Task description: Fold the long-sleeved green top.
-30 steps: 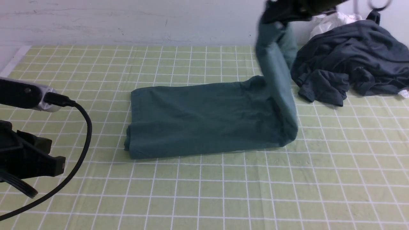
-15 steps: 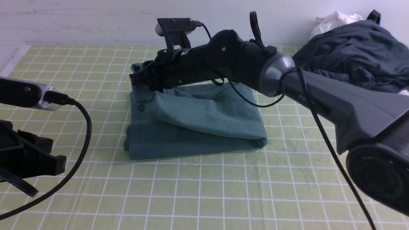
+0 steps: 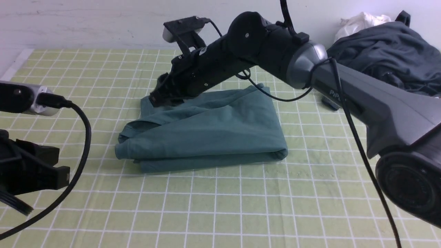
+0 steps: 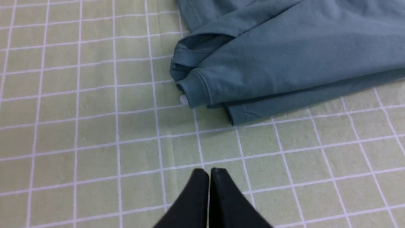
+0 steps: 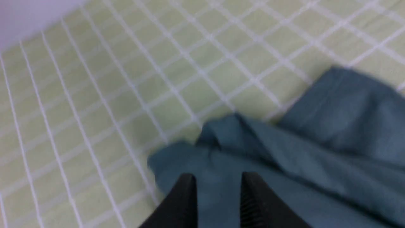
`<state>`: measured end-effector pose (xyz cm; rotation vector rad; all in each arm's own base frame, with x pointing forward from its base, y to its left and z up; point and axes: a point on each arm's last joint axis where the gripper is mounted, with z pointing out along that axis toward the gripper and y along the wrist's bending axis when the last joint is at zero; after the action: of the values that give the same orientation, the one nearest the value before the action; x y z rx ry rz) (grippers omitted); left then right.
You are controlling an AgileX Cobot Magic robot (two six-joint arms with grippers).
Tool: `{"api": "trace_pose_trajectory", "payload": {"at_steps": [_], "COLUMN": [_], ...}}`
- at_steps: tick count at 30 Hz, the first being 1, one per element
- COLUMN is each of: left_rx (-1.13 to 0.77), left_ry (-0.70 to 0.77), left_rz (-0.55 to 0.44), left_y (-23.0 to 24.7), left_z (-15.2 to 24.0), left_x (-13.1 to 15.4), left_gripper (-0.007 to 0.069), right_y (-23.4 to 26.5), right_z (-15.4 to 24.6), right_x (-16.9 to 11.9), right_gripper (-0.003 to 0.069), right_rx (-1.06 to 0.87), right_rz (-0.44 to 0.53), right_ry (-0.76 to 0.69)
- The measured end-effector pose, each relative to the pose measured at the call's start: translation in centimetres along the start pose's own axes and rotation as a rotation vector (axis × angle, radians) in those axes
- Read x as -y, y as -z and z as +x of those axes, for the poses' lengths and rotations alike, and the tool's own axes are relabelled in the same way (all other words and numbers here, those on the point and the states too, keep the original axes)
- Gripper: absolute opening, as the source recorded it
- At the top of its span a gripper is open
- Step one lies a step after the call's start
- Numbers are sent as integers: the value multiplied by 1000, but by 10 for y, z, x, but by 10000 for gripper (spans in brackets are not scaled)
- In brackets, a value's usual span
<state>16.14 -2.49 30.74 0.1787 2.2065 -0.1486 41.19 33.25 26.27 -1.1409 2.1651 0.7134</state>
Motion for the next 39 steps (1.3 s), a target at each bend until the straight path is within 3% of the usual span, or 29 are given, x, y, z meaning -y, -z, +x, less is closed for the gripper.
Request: {"api": "trace_pose_trajectory", "payload": {"at_steps": [1, 4, 7, 9, 10, 13, 17, 24, 33, 39], "left_rx": [37, 123, 232, 292, 292, 393, 449, 432, 429, 428], "left_ry": [-31, -102, -216, -282, -285, -313, -314, -320, -320, -320], "left_rz": [-1, -2, -7, -17, -18, -48, -78, -86, -85, -85], "left_y": [9, 29, 53, 62, 61, 60, 50, 40, 39, 39], "left_z": [-1, -1, 4, 14, 15, 32, 48, 59, 60, 60], "left_x": [1, 4, 7, 9, 8, 7, 5, 3, 3, 3], "left_gripper": [-4, -4, -4, -4, -4, -4, -4, -4, -4, -4], "right_y": [13, 52, 140, 216, 224, 331, 382, 373, 317, 285], "right_z": [3, -6, -29, -43, -43, -37, -1, 81, 255, 346], "right_x": [1, 7, 9, -5, -5, -35, -63, -89, -123, -137], "right_gripper": [66, 6, -11, -13, -13, -13, -13, -13, -13, -14], "right_rx": [-98, -154, -69, 59, 72, 252, 278, 406, 772, 980], "right_rz": [17, 159, 372, 479, 489, 591, 636, 696, 795, 866], "right_ry": [34, 70, 77, 79, 70, 27, -19, -9, -4, 39]}}
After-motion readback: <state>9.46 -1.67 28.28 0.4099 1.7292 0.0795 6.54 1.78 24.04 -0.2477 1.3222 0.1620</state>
